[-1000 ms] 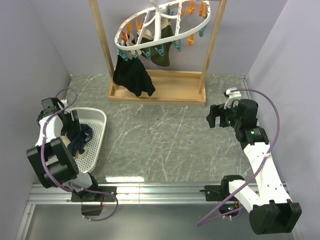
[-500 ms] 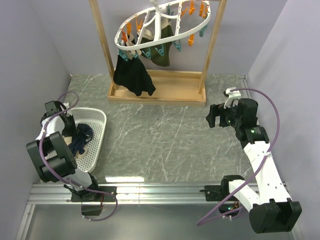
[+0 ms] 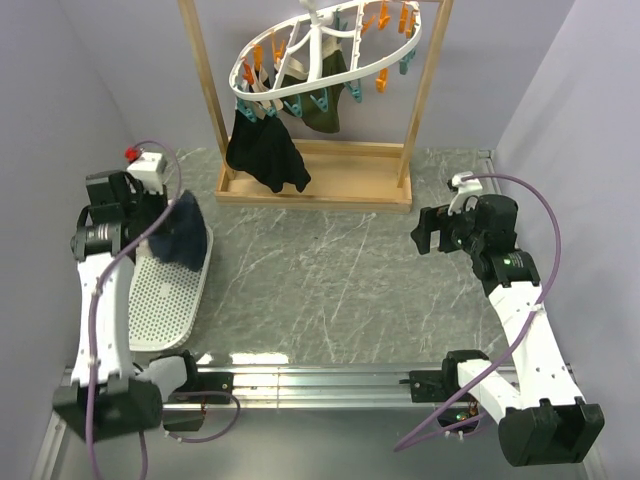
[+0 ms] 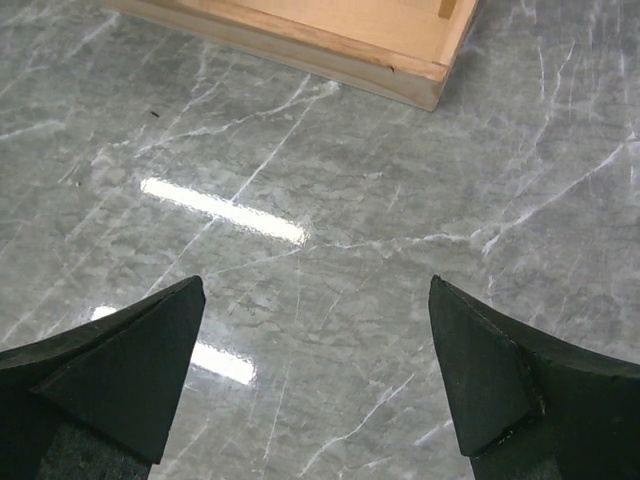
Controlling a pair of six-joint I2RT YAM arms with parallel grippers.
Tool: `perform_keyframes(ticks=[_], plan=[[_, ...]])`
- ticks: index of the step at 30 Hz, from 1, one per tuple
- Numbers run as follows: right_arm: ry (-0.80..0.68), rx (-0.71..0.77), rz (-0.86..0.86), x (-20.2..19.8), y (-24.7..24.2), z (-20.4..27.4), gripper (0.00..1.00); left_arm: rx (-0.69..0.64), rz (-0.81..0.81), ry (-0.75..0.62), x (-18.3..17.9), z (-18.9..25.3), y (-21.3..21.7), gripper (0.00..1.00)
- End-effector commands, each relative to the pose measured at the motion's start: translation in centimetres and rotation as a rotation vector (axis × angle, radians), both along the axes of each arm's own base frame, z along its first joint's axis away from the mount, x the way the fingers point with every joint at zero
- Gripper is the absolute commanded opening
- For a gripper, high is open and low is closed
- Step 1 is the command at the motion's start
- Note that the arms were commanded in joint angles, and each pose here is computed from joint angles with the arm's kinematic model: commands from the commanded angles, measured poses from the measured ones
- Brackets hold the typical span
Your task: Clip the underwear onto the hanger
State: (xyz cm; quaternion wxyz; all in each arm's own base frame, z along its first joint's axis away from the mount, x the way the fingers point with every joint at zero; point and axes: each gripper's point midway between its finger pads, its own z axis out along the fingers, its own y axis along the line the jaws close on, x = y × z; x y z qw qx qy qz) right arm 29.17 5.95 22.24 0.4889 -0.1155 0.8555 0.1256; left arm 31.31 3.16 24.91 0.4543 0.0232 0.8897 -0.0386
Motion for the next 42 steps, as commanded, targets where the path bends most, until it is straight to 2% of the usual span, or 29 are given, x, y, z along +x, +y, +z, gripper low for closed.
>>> perform_keyframes(ticks=[1,4,5,7,11,16,17,24,27,30,34,39,42], plan=[[-0.066,0.012,0.024,0.5,0.4,3.0,1.00,-0.018,-0.214,-0.066,-3.2,3.5,-5.1,0.00],[-0.057,0.021,0.038,0.3,0.6,3.4,1.00,-0.015,-0.377,-0.130,-5.3,6.4,-8.5,0.00],[-0.054,0.026,0.053,0.3,0.9,3.6,1.00,-0.041,-0.465,-0.133,-6.2,6.8,-10.3,0.00],[-0.037,0.026,0.069,0.0,1.1,3.4,1.00,-0.051,-0.540,-0.127,-7.2,6.9,-11.5,0.00],[0.006,0.026,0.094,-0.3,1.3,2.9,0.98,-0.089,-0.744,-0.074,-8.7,4.6,-16.2,0.00],[0.043,0.016,0.113,-1.0,1.4,2.4,0.97,-0.074,-0.887,-0.040,-9.1,1.9,-21.1,0.00],[0.042,0.014,0.116,-1.1,1.4,2.4,0.97,-0.067,-0.940,-0.084,-9.4,2.5,-23.2,0.00],[0.050,0.007,0.111,-1.4,1.3,2.6,0.96,-0.051,-0.867,-0.133,-5.5,3.3,-27.5,0.00],[0.051,0.004,0.105,-1.4,1.2,2.8,0.95,-0.016,-0.826,-0.228,-4.4,5.1,-28.4,0.00],[0.044,-0.005,0.096,-1.5,0.9,2.8,0.95,0.085,-0.818,-0.333,-5.3,6.4,-29.5,0.00],[0.056,-0.008,0.096,-1.4,0.9,2.5,0.95,0.194,-0.662,-0.366,-3.5,6.1,-28.0,0.00],[0.065,-0.006,0.089,-0.7,0.9,2.5,0.94,0.370,-0.439,-0.433,0.7,7.9,-25.6,0.00],[0.068,-0.003,0.084,-0.3,0.9,2.7,0.94,0.432,-0.375,-0.495,2.3,9.1,-25.2,0.00]])
